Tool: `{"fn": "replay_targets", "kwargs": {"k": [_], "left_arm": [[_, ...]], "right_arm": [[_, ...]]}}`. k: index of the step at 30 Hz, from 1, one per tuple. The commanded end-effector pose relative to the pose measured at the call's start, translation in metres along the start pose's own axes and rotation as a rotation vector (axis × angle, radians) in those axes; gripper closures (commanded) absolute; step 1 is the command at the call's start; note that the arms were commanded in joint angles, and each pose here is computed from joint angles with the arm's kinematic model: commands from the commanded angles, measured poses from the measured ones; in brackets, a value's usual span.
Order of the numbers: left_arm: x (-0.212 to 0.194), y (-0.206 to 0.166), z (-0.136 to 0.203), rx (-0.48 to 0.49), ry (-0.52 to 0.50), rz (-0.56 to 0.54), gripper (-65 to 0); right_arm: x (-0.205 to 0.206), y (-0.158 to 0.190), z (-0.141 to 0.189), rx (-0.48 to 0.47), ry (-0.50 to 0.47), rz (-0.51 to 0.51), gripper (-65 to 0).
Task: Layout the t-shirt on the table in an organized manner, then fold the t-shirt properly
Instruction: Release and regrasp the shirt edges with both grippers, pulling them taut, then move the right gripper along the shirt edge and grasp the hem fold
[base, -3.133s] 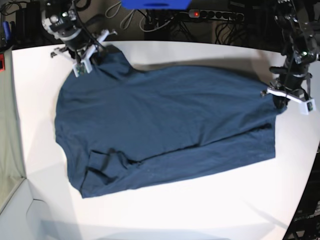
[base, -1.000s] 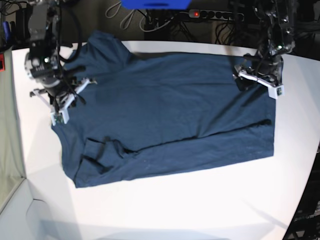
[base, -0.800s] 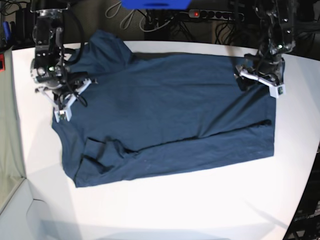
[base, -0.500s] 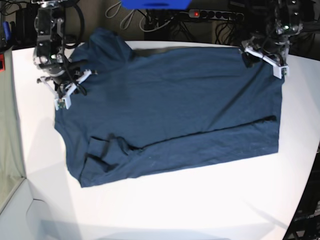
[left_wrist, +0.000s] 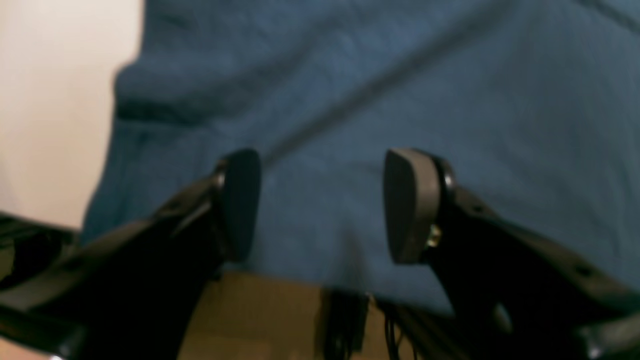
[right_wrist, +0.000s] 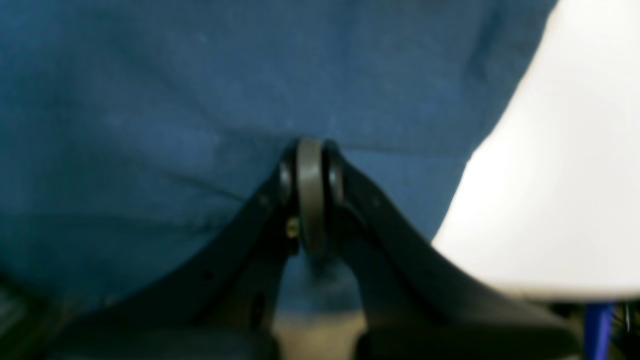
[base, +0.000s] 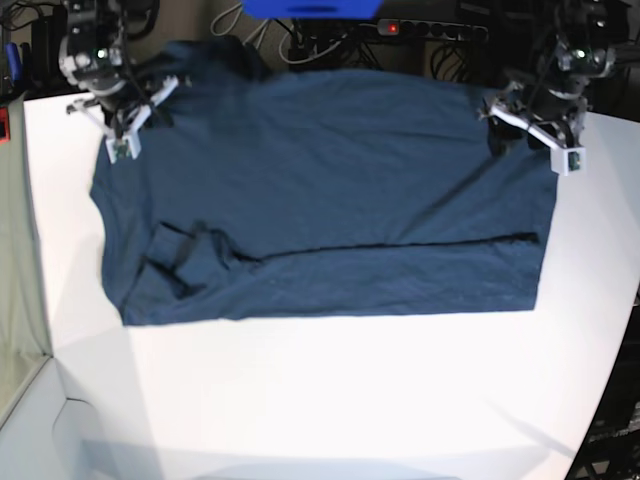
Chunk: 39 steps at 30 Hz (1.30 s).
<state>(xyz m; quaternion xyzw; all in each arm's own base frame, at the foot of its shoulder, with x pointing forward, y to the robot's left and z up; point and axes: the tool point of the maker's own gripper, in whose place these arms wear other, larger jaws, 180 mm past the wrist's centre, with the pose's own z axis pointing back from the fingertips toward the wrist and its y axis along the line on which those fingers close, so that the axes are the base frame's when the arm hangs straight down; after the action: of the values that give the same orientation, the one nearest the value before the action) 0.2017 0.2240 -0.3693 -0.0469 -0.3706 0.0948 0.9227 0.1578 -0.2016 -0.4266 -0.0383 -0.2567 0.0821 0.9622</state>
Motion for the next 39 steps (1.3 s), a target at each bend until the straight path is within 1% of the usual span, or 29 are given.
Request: {"fn": "replay_targets", "kwargs": {"k": [1,5,10,13,18,21,28,30,34,36,39], "left_arm": [[0.022,-0.001,0.0,-0.004,-0.067,-0.008,-38.0],[0.037,-0.002,-0.006,-0.005,-0.102,0.0,-38.0],[0.058,-0.006,-0.009,-0.013,-0.153,0.001,-38.0],[0.076,0.009,-0.007,0.024,-0.203,0.026,-38.0],[0.102,0.04,-0.009,0.097,-0.286,0.128,-38.0],[0.103,0.047,-0.022,0.109,-0.272,0.152,-38.4],[0.096,0.066,-0.064,0.125,-0.208,0.256,-38.5],[0.1,0.067,-0.07,0.124,-0.209,0.273,-38.5],[0.111,0.066,-0.082,0.115,-0.216,0.302,-38.5],[0.117,0.059,-0.09,0.096,-0.212,0.304,-38.3],[0.115,0.048,-0.104,0.073,-0.179,0.299,-38.2]], "right_arm": [[0.005,0.001,0.008,0.004,-0.018,0.012,0.0],[0.021,0.004,0.021,0.003,-0.07,0.026,0.0],[0.051,-0.002,0.019,-0.013,-0.139,0.025,0.0],[0.072,-0.006,0.018,-0.023,-0.189,0.024,0.0],[0.096,-0.009,0.019,-0.032,-0.243,0.022,0.0],[0.099,-0.009,0.019,-0.032,-0.249,0.023,0.0],[0.107,-0.01,0.017,-0.032,-0.266,0.021,0.0],[0.108,-0.01,0.017,-0.033,-0.269,0.021,0.0],[0.109,-0.011,0.017,-0.033,-0.269,0.021,0.0],[0.109,-0.01,0.017,-0.032,-0.269,0.019,0.0],[0.108,-0.01,0.017,-0.032,-0.267,0.019,0.0]]}}
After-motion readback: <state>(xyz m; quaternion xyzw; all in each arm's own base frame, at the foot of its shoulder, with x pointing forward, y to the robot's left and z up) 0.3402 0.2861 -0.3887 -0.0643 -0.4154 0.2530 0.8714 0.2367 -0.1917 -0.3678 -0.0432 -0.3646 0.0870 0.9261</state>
